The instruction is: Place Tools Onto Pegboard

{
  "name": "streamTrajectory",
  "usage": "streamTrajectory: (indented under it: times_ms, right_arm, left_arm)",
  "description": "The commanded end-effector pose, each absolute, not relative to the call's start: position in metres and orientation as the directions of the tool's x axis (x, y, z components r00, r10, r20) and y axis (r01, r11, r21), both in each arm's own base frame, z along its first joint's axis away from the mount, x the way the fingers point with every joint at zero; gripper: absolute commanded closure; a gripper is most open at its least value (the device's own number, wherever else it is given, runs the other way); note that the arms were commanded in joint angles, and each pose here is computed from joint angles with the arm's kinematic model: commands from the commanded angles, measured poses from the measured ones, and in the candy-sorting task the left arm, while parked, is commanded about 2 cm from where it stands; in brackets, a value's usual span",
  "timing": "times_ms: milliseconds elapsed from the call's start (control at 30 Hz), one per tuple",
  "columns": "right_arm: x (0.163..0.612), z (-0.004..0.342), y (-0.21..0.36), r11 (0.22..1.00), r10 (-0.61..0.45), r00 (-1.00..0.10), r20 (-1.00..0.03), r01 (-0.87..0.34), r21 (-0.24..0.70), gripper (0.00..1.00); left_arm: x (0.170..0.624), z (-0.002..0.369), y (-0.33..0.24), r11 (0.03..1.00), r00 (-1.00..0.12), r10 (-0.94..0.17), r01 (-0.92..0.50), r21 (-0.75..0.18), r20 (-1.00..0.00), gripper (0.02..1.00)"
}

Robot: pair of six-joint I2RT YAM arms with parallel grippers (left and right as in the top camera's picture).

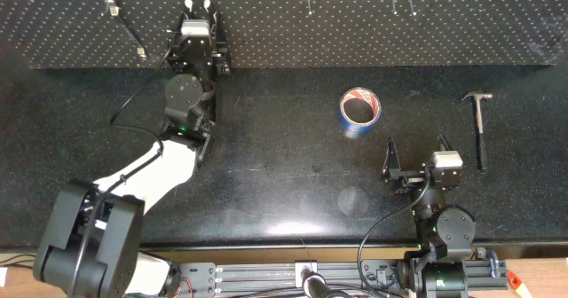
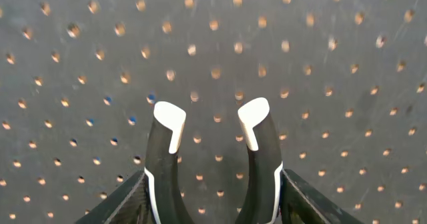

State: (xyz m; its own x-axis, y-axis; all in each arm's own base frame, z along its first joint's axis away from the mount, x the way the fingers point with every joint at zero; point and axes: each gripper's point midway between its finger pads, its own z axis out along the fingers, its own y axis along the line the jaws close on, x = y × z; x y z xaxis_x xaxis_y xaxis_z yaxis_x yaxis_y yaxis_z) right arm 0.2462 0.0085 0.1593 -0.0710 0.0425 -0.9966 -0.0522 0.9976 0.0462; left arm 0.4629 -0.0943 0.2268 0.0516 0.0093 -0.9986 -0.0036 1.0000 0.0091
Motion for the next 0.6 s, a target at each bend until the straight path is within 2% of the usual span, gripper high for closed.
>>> streamTrajectory:
  times_ms: [33,67,100,167,200,267,367,567,600]
  right_arm:
    - [0.246,0.159,0.006,0.999,0.032,-0.066,-0.997,-0.040,0.034,0.025]
    - [0.246,0.159,0.006,0.999,0.032,-0.066,-0.997,-0.040,0.034,0.025]
    - [0.246,0.159,0.006,0.999,0.032,-0.066,-0.997,-0.040,0.034,0.025]
    - [0.246,0.159,0.006,0.999,0.032,-0.066,-0.997,-0.039,0.034,0.025]
    - [0.246,0.159,0.006,0.999,0.032,-0.066,-0.997,-0.040,0.034,0.025]
    - [0.246,0.159,0.006,0.999,0.032,-0.066,-0.997,-0.039,0.034,0.025]
    - [0.246,0.159,0.006,0.999,0.032,-0.066,-0.997,-0.040,0.034,0.025]
    - [0.246,0.159,0.006,0.999,0.032,-0.066,-0.997,-0.039,0.034,0.025]
    - [0.246,0.159,0.006,0.999,0.032,-0.066,-0.997,-0.039,0.034,0.025]
  left_arm:
    - [0.466,0.217,-0.095,1.000,0.009,0.028,-0.004,0.028,-1.000,0.989]
    - [0.466,0.217,-0.095,1.000,0.011,0.027,-0.004,0.027,-1.000,0.879]
    - [0.466,0.219,-0.095,1.000,0.020,0.024,-0.004,0.024,-0.999,0.820]
    - [0.466,0.222,-0.095,1.000,0.033,0.020,-0.005,0.020,-0.999,0.772]
    - [0.466,0.225,-0.095,1.000,0.044,0.017,-0.005,0.017,-0.999,0.693]
    - [0.466,0.230,-0.095,1.000,0.061,0.011,-0.005,0.011,-0.998,0.465]
    - [0.466,0.231,-0.095,1.000,0.068,0.009,-0.005,0.009,-0.998,0.224]
    - [0.466,0.227,-0.097,1.000,0.050,0.015,0.010,0.016,-0.999,0.027]
    - [0.466,0.227,-0.098,1.000,0.051,0.015,0.010,0.015,-0.999,0.018]
